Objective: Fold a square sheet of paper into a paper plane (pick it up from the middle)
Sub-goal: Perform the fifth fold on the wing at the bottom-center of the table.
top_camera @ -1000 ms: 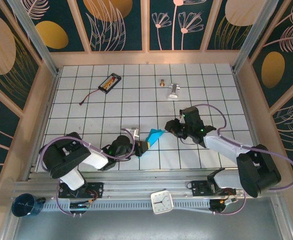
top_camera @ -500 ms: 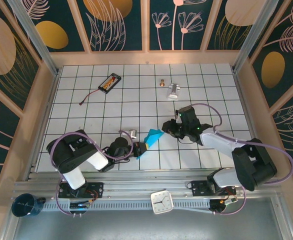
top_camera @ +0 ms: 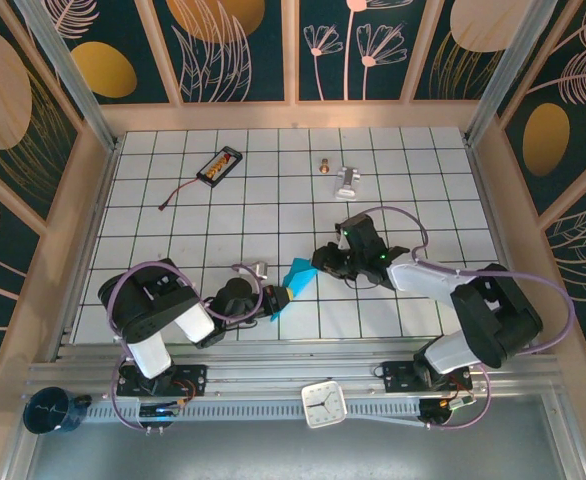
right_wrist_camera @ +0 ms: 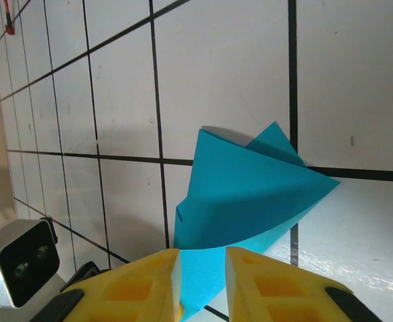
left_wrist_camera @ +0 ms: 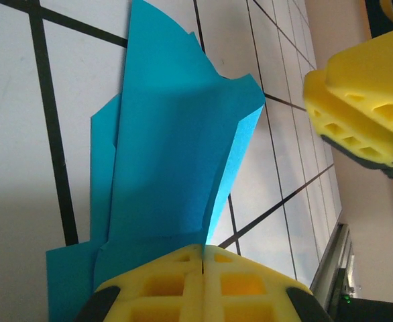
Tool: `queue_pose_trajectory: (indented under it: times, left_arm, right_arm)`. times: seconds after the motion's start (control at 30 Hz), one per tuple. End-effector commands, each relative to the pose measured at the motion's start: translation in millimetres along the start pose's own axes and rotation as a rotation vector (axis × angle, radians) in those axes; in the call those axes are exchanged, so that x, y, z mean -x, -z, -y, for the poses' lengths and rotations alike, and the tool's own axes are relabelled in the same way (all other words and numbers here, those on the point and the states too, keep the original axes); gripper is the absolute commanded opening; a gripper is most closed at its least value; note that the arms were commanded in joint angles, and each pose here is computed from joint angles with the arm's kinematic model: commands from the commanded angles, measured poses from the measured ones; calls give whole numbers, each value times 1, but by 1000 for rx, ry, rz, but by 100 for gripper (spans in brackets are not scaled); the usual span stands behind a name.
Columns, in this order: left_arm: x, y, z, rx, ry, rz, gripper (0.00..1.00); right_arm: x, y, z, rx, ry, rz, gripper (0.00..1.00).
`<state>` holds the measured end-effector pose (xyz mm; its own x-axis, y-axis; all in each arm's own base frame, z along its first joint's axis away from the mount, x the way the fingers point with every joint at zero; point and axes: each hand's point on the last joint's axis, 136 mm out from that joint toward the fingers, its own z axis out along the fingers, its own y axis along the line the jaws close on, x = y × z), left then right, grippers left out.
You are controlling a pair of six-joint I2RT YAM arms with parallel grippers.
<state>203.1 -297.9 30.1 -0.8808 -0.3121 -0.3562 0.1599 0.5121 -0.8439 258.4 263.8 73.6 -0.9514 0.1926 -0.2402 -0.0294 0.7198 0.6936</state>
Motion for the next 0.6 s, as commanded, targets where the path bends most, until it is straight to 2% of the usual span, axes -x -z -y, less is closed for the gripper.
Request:
queue_pose_trajectory:
  times: [0.0,0.3,0.57]
  left_arm:
    - [3,4,-4,-7,27,27,0]
    - [12,16,3,-60,56,95,0]
    - [19,26,-16,7,157,166,0]
  right_arm:
    - [3,-5,-21,52,75,5,24]
    - [13,-4,8,-112,79,60,28]
    - [14,-11,0,-93,93,65,31]
